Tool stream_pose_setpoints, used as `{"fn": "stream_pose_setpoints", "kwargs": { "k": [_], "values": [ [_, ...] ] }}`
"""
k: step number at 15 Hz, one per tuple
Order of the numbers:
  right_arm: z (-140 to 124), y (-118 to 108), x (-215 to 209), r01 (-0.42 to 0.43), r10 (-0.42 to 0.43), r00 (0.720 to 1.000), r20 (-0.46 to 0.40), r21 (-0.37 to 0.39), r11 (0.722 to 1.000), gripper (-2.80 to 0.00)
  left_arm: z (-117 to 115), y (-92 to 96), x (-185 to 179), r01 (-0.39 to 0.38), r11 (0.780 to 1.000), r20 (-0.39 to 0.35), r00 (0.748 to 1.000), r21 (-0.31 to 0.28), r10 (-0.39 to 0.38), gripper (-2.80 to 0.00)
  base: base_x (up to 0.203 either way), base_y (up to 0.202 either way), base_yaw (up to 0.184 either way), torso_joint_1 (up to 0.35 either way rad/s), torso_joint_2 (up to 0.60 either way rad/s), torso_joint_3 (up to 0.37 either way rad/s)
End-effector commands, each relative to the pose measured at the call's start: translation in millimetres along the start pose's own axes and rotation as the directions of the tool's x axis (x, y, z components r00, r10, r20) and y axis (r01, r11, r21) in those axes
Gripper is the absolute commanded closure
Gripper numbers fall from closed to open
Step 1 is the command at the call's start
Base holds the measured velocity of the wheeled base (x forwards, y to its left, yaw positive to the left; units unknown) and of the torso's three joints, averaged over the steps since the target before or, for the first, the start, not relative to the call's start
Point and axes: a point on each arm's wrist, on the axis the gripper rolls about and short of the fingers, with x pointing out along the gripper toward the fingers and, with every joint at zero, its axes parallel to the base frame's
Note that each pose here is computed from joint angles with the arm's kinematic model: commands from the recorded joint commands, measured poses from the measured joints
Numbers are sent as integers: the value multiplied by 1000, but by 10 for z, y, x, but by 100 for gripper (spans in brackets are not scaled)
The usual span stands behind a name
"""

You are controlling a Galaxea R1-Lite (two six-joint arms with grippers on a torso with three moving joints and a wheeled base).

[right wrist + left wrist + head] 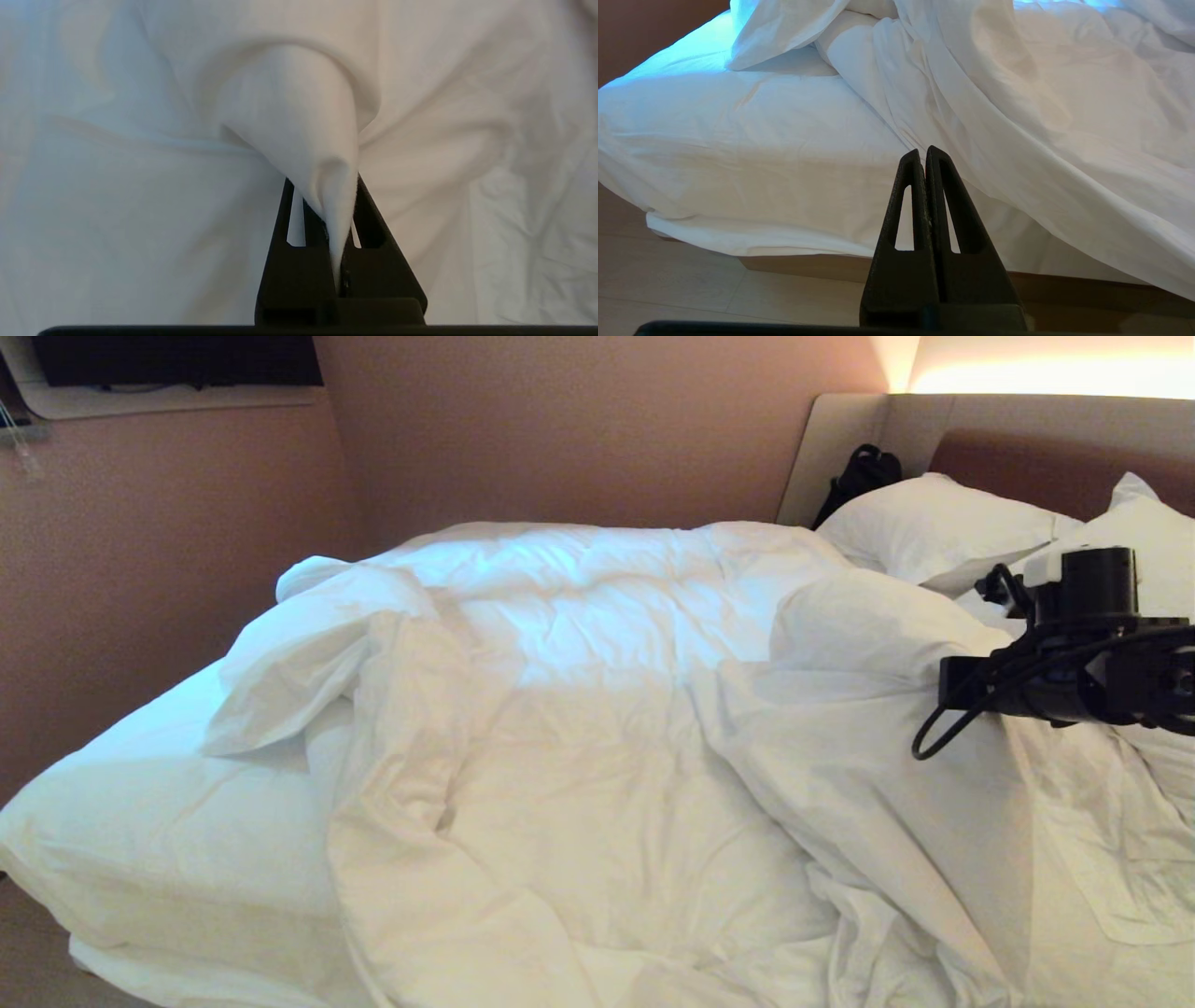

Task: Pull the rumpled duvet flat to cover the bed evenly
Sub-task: Flatten the corners of the folded blanket

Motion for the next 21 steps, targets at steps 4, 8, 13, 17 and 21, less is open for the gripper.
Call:
{"fn": "stream_pose_setpoints", "kwargs": {
  "k": [4,8,13,17,21],
  "values": [
    [75,-75,-316,0,1,999,32,-33,999,0,-1,0,0,-1,1000,0,1000,0,1,0,0,0,0,0,0,0],
    [27,-99,-396,2,1,999,32,-87,996,0,-1,0,0,-1,1000,0,1000,0,1,0,0,0,0,0,0,0],
    [41,-134,-536,3,2,999,51,-108,994,0,-1,0,0,-1,1000,0,1000,0,1,0,0,0,0,0,0,0],
    [10,-193,-744,12,0,998,69,-169,986,0,-1,0,0,1,1000,0,1000,0,-1,0,0,0,0,0,0,0],
    [-5,-245,-842,30,-22,999,44,-192,981,0,-1,0,0,1,1000,0,1000,0,-1,0,0,0,0,0,0,0]
  ]
}}
